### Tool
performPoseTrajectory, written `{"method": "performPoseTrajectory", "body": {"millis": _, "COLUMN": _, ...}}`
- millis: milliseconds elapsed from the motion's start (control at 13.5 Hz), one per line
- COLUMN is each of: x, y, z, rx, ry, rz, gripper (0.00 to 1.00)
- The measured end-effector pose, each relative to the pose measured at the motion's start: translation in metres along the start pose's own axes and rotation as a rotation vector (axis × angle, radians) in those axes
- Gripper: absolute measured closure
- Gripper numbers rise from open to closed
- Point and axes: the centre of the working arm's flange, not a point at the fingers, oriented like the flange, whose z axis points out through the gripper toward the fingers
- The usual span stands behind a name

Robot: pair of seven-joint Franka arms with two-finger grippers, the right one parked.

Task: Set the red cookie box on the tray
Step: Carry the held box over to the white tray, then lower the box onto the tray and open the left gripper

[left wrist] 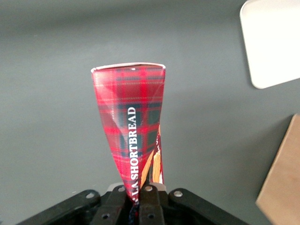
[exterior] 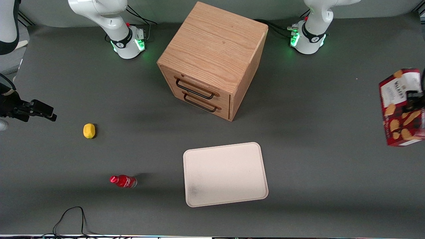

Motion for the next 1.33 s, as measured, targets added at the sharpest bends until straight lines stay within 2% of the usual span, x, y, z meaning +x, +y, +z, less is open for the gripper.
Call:
{"method": "performPoseTrajectory", "body": {"millis": 222, "x": 0.048, "y": 0.077, "z": 0.033, "rx": -0.022, "ry": 0.042, "rz": -0.08, "gripper": 0.96}}
{"method": "performPoseTrajectory", "body": {"millis": 443, "x": 0.092, "y": 0.165, "z": 0.1, "rx": -0.036, "ry": 0.071, "rz": -0.128, "gripper": 0.96}}
{"method": "performPoseTrajectory", "body": {"millis": 812, "x": 0.136, "y": 0.25, "z": 0.212, "rx": -0.052, "ry": 0.046, "rz": -0.192, "gripper": 0.96}}
{"method": "performPoseTrajectory", "body": {"millis": 1034, "x": 0.149, "y": 0.275, "z": 0.267, "rx": -0.062, "ry": 0.045, "rz": -0.255, "gripper": 0.96}}
{"method": "performPoseTrajectory", "body": {"millis": 1330, "x": 0.155, "y": 0.294, "z": 0.31, "rx": -0.073, "ry": 0.052, "rz": -0.305, "gripper": 0.96}}
